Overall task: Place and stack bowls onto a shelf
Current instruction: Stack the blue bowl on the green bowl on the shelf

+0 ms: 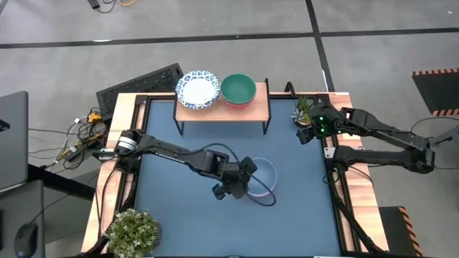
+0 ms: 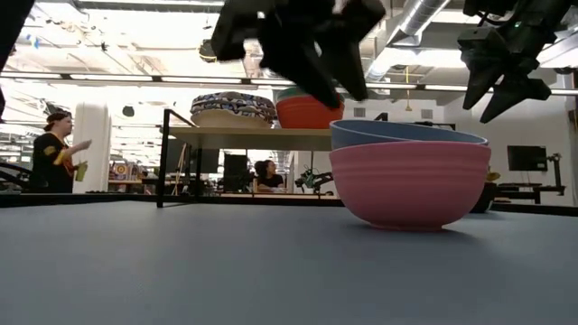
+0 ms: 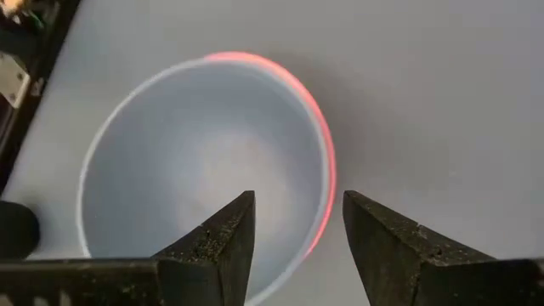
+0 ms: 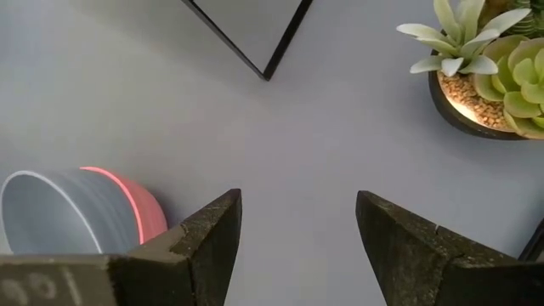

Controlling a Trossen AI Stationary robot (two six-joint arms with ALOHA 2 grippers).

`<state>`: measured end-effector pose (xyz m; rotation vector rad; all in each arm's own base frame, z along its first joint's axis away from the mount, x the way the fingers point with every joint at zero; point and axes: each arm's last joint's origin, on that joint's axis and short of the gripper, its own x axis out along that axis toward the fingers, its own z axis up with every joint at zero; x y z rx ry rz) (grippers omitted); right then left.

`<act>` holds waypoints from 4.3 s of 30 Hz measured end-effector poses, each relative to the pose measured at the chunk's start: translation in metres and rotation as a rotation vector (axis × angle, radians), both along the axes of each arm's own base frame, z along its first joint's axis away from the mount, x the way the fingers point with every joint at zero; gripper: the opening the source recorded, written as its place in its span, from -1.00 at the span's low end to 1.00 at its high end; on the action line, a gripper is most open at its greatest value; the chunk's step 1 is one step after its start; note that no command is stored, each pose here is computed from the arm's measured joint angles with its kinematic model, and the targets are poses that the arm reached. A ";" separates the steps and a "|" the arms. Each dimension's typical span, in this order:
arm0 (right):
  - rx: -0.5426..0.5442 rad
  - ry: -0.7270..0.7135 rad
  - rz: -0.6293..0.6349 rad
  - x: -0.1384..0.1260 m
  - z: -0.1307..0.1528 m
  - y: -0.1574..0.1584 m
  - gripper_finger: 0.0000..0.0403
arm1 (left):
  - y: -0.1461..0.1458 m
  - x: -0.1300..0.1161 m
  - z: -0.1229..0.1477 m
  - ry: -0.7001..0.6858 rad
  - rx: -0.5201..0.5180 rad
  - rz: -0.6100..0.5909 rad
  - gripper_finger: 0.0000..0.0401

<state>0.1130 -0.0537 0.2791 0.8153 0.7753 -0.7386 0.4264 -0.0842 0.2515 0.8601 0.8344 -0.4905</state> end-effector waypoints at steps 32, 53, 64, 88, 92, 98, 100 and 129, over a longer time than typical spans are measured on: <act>-0.003 0.002 0.005 0.000 0.000 0.000 0.29 | 0.011 0.008 -0.030 0.096 0.120 -0.029 -0.97; -0.003 0.002 0.005 0.000 0.000 0.000 0.29 | 0.025 0.010 0.111 -0.141 -0.080 0.349 -0.99; -0.019 -0.029 0.004 0.003 0.002 -0.001 0.29 | 0.110 -0.007 0.170 -0.358 -0.096 0.723 -0.99; -0.065 -0.033 0.054 0.004 0.003 -0.002 0.29 | 0.228 -0.036 0.153 -0.206 -0.139 0.927 -0.99; -0.065 -0.033 0.053 0.004 0.003 -0.002 0.29 | 0.231 -0.035 0.147 -0.183 -0.112 0.881 -0.99; -0.065 -0.032 0.053 0.004 0.003 -0.002 0.29 | 0.235 -0.032 0.137 -0.163 -0.123 0.847 -0.99; -0.065 -0.032 0.053 0.004 0.003 -0.002 0.29 | 0.236 -0.031 0.136 -0.164 -0.132 0.837 -0.99; -0.071 -0.028 0.065 0.004 0.003 -0.002 0.29 | 0.224 -0.031 0.161 -0.259 0.056 0.835 -0.41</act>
